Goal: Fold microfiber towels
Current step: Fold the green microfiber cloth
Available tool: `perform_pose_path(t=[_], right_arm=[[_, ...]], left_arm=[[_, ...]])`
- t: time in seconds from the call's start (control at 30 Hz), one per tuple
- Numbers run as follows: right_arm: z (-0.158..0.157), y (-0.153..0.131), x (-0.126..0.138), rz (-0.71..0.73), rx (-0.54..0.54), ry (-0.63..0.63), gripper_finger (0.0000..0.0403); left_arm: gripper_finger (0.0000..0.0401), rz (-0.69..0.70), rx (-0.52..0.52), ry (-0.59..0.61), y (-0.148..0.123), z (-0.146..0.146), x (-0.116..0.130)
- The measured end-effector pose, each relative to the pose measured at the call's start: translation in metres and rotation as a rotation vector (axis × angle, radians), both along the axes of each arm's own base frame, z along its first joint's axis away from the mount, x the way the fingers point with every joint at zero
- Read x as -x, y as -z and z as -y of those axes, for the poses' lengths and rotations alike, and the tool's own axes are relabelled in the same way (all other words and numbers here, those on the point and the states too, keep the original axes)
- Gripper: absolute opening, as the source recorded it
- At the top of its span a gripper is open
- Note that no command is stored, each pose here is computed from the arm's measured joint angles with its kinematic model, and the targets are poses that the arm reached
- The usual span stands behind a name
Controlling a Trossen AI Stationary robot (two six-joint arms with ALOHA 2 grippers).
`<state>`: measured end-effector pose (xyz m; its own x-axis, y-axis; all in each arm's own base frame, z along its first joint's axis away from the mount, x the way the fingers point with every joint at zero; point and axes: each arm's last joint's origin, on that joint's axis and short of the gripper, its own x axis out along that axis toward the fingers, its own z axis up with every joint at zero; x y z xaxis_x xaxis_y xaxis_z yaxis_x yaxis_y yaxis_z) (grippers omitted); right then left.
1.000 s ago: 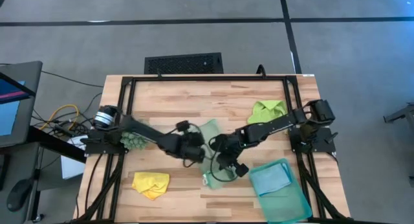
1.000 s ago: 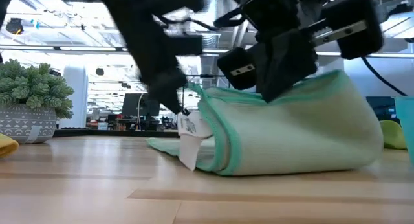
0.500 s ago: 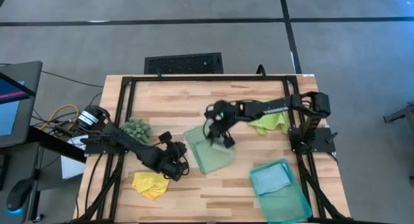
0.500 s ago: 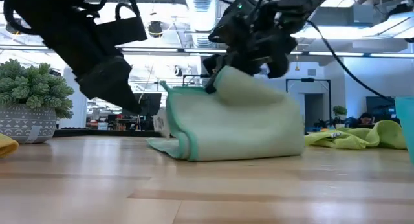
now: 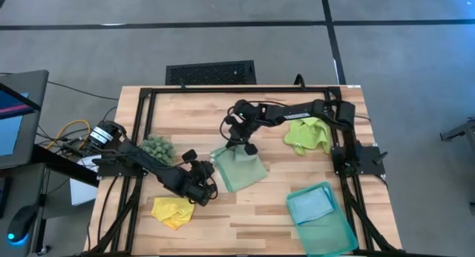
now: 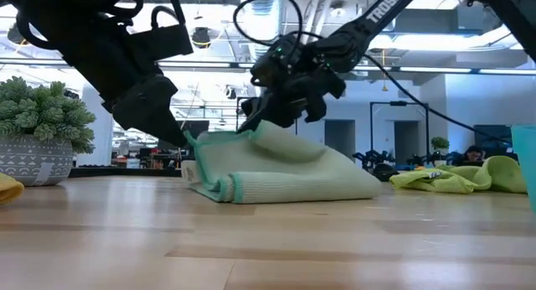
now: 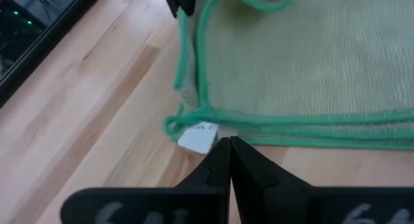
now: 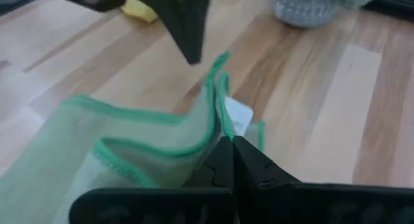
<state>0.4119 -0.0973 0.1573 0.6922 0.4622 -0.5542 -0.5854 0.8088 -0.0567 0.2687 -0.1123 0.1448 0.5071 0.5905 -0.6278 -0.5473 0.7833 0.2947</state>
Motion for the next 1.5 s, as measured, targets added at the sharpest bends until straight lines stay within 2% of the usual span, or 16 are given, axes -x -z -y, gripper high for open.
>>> perform_pose_path(t=[0.13, 0.27, 0.4, 0.53, 0.73, 0.83, 0.93, 1.1, 1.5], right_arm=[[0.002, 0.0, -0.001, -0.059, -0.015, 0.001, 0.0012], [-0.006, -0.016, 0.006, -0.073, -0.011, -0.032, 0.0011], [-0.011, -0.029, 0.005, -0.011, 0.018, -0.049, 0.0007], [-0.008, -0.031, 0.0, 0.05, 0.035, -0.041, 0.001], [0.005, -0.026, -0.007, 0.112, 0.037, 0.005, 0.0009], [0.016, -0.017, -0.005, 0.072, 0.0, 0.057, 0.0011], [0.024, -0.006, -0.01, 0.087, 0.002, 0.073, 0.0012], [0.029, 0.018, -0.011, 0.031, -0.026, 0.096, 0.0013], [0.03, 0.015, -0.01, 0.003, -0.063, 0.13, 0.0023]], left_arm=[[0.0, -0.006, -0.003, -0.002, 0.0, 0.0, 0.001], [0.0, -0.012, 0.0, -0.012, -0.001, -0.001, 0.003], [0.0, -0.002, 0.02, -0.082, -0.013, -0.004, 0.016], [0.0, 0.079, 0.039, -0.165, -0.029, -0.003, 0.032], [0.0, 0.145, 0.021, -0.164, -0.034, 0.005, 0.04], [0.0, 0.148, 0.019, -0.163, -0.034, 0.006, 0.04], [0.0, 0.148, 0.019, -0.163, -0.034, 0.006, 0.04], [0.0, 0.148, 0.018, -0.163, -0.034, 0.006, 0.04], [0.0, 0.147, 0.015, -0.161, -0.034, 0.005, 0.04]])
